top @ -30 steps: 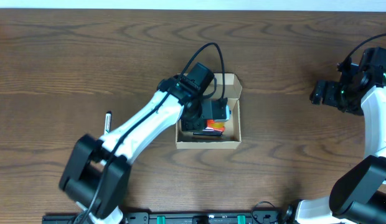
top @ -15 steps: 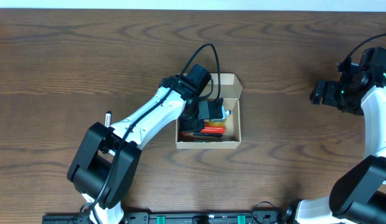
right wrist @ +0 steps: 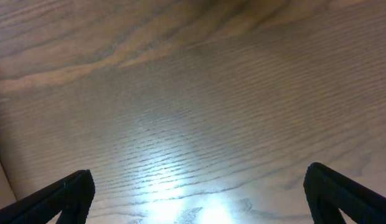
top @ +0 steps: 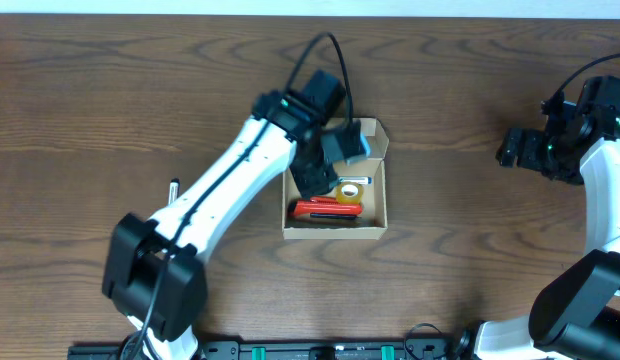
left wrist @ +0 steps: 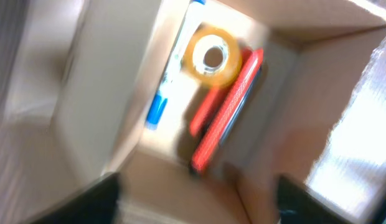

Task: Pack container
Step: 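Carry the red utility knife into the box and release it, then move left gripper back to the white marker and grasp it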

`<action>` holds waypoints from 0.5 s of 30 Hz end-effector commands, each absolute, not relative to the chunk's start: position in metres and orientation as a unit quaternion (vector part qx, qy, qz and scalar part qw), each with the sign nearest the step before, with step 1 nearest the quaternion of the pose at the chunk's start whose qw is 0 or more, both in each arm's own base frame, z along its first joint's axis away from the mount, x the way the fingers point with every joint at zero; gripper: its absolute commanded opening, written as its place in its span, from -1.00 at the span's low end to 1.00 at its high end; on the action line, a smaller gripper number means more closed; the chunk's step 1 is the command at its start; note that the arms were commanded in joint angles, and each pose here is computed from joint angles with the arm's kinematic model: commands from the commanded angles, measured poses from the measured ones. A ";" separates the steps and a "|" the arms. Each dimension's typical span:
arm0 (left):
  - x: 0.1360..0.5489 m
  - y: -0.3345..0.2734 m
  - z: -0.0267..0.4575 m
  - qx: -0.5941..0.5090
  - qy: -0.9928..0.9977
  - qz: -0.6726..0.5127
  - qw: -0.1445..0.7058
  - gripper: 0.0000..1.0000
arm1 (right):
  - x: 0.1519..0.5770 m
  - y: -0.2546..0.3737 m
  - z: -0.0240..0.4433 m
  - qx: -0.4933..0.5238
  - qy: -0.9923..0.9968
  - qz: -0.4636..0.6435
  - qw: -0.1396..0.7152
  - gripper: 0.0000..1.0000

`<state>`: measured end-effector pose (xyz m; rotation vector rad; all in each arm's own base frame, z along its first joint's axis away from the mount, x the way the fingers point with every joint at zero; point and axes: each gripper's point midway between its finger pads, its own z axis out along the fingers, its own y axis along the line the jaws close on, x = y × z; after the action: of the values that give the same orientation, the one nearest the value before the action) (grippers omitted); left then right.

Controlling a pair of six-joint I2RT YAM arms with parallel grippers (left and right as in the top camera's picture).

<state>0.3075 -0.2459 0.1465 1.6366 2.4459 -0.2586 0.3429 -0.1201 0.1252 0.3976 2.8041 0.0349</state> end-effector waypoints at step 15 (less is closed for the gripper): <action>0.340 -0.050 0.214 0.145 0.987 0.005 0.074 0.91 | 0.344 -0.119 0.129 0.144 0.976 0.019 0.163 0.98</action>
<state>0.3437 -0.0662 0.2088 0.5759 2.9471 0.0203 0.3434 -0.1193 0.1254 0.3960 2.8019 0.0419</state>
